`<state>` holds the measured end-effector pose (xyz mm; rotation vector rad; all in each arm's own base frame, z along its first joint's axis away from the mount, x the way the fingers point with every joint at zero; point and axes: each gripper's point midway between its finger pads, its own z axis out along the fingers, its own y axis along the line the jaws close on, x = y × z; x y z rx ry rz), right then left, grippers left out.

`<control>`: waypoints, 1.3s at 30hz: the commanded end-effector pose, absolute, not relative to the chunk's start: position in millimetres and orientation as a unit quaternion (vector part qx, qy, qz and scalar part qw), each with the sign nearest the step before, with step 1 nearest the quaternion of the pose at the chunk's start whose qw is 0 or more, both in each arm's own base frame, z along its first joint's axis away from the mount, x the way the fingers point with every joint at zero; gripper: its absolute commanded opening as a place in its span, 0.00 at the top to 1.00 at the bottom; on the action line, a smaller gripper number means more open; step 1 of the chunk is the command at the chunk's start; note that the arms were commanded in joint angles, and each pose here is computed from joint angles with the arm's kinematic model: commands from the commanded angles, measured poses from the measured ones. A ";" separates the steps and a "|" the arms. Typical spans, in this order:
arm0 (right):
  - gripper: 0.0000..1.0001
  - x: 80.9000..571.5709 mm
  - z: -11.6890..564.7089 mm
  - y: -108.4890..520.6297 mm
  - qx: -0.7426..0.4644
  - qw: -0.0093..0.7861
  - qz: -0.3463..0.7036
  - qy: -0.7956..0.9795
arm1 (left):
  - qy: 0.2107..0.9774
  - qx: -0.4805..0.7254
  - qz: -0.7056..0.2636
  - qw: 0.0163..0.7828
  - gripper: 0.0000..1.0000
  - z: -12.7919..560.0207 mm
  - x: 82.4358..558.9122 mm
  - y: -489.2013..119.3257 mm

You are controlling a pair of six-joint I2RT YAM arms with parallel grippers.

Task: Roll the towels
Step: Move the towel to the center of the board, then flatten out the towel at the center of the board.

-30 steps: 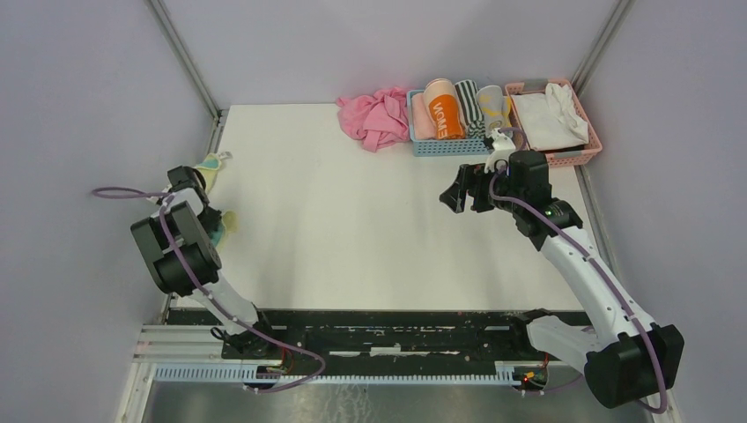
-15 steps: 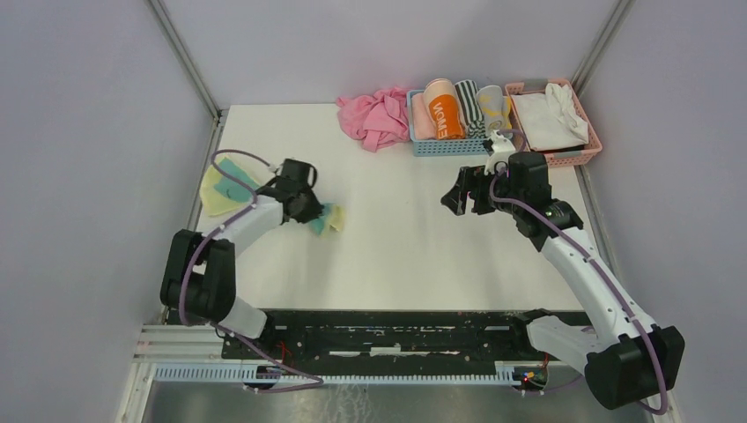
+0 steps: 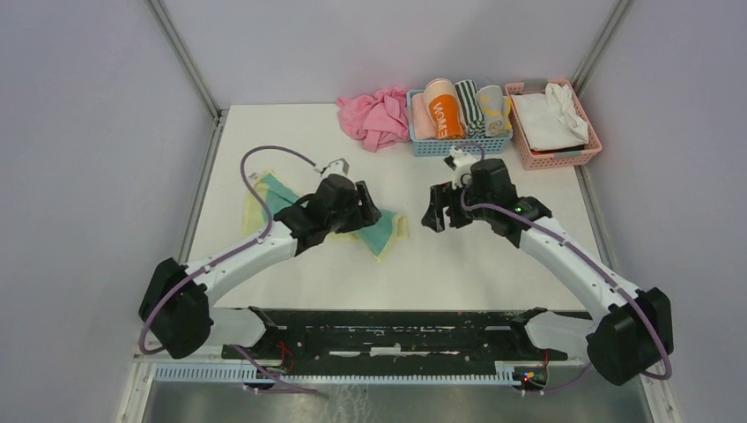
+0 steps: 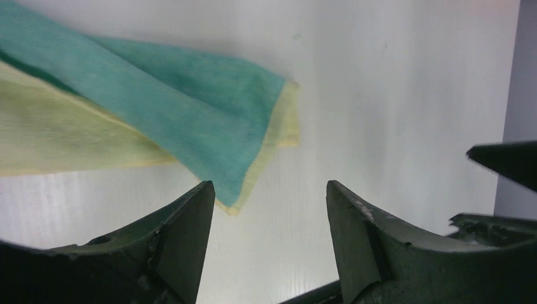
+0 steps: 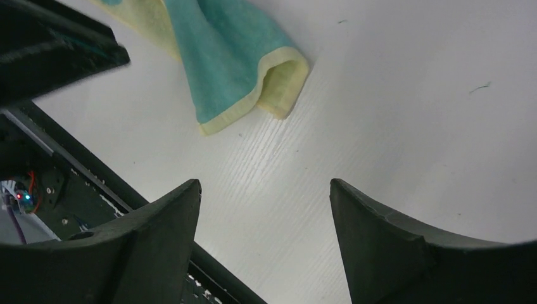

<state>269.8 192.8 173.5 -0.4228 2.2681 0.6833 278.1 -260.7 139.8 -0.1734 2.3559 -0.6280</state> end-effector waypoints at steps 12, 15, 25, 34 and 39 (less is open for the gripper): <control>0.31 250.4 92.9 312.9 -0.336 0.324 0.142 0.873 | 0.885 -0.238 -0.131 0.379 0.27 82.5 360.5 -101.8; 0.36 246.4 77.2 330.0 -0.370 0.313 0.114 0.867 | 0.894 -0.240 -0.110 0.361 0.27 62.9 359.2 -94.7; 0.50 253.2 33.5 346.9 -0.410 0.292 0.048 0.863 | 0.916 -0.230 -0.111 0.310 0.27 18.4 336.2 -98.2; 1.00 226.2 48.6 291.1 -0.387 0.269 0.015 0.882 | 0.930 -0.203 -0.152 0.266 0.27 2.3 299.7 -120.7; 1.00 224.6 97.2 255.9 -0.340 0.273 0.047 0.899 | 0.931 -0.178 -0.190 0.257 0.27 9.8 274.0 -145.0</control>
